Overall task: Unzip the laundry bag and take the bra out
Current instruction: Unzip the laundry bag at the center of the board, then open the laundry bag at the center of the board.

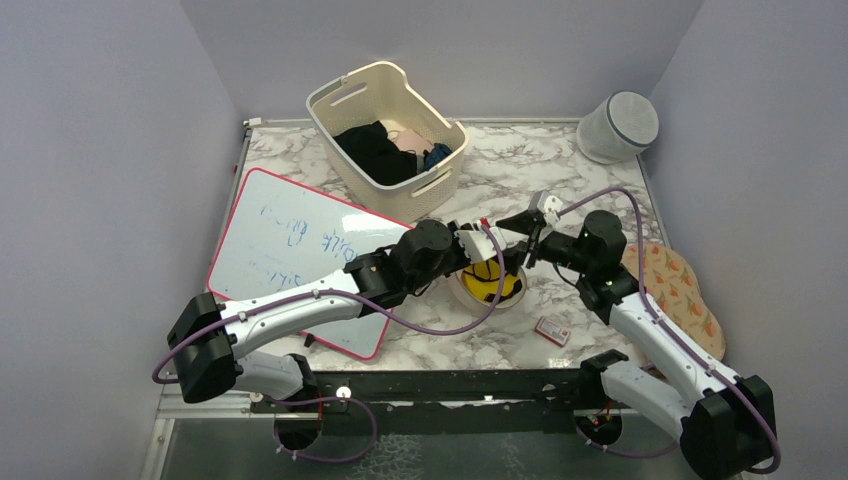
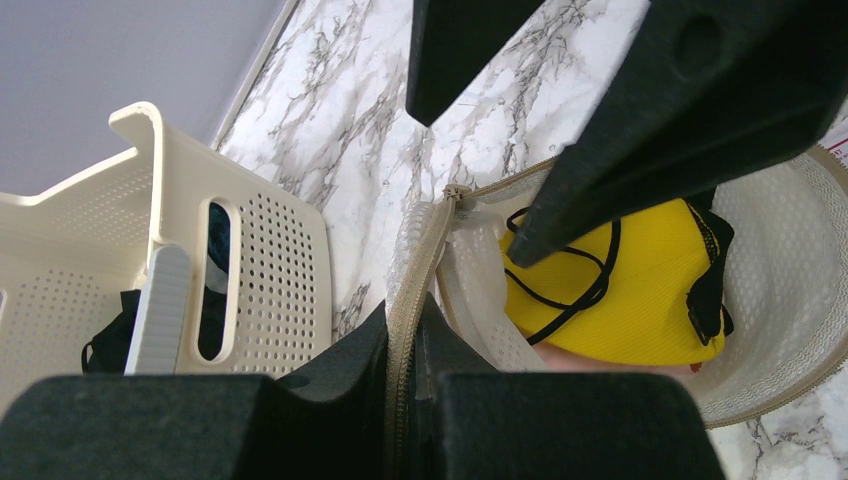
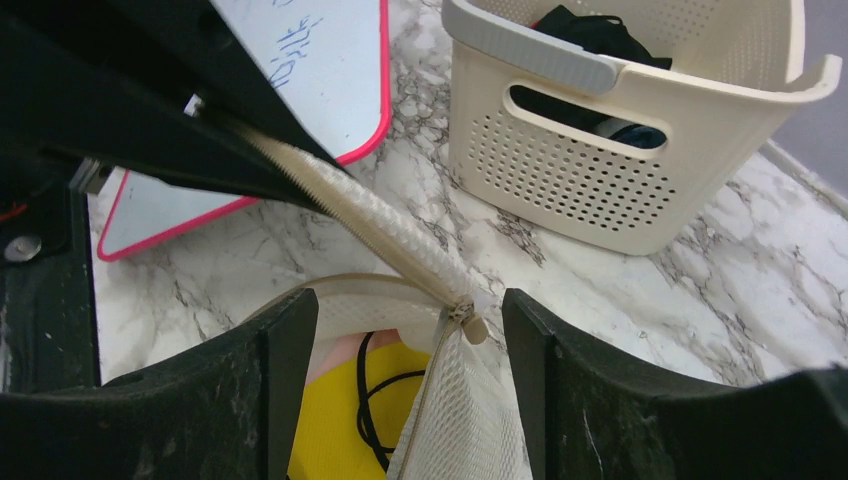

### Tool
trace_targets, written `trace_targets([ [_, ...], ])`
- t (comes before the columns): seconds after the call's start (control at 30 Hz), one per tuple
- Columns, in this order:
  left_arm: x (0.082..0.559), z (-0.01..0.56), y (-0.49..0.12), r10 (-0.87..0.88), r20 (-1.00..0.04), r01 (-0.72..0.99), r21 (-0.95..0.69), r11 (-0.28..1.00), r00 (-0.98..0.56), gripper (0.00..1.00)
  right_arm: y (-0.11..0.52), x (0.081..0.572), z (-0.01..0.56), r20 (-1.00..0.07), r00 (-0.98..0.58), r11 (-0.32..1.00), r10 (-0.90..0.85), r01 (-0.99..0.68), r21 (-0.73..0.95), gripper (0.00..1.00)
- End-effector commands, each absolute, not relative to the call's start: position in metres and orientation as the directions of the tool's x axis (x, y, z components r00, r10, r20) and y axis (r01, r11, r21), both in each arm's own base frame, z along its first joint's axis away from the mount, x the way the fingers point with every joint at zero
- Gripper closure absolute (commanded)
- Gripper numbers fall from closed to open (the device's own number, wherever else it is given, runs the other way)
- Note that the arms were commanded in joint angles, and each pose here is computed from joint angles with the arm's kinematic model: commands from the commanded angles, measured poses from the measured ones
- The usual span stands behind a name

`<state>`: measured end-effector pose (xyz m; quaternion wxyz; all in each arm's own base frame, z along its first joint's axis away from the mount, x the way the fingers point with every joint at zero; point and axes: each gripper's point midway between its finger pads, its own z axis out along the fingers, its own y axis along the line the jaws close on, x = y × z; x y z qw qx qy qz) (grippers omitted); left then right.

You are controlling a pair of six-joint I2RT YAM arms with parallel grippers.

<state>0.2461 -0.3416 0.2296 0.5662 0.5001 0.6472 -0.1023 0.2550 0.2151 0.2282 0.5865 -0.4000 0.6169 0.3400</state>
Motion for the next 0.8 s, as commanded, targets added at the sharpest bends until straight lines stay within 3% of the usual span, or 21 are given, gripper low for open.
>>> trace_targets([
  [0.0, 0.241, 0.247, -0.35, 0.475, -0.864, 0.775, 0.412, 0.48, 0.165, 1.0, 0.223, 0.249, 0.256, -0.948, 0.315, 0.367, -0.041, -0.878, -0.308, 0.33],
  [0.33, 0.239, 0.25, -0.351, 0.463, -0.872, 0.781, 0.399, 0.48, 0.161, 1.0, 0.243, 0.252, 0.248, -0.924, 0.383, 0.202, -0.024, -0.903, -0.379, 0.39],
  [0.6, 0.238, 0.253, -0.351, 0.445, -0.882, 0.783, 0.383, 0.491, 0.153, 0.99, 0.25, 0.252, 0.246, -0.96, 0.276, 0.236, 0.052, -0.937, -0.256, 0.56],
  [0.77, 0.238, 0.257, -0.351, 0.424, -0.895, 0.782, 0.363, 0.507, 0.14, 0.91, 0.241, 0.259, 0.239, -0.982, 0.151, 0.365, 0.111, -0.926, -0.101, 0.8],
])
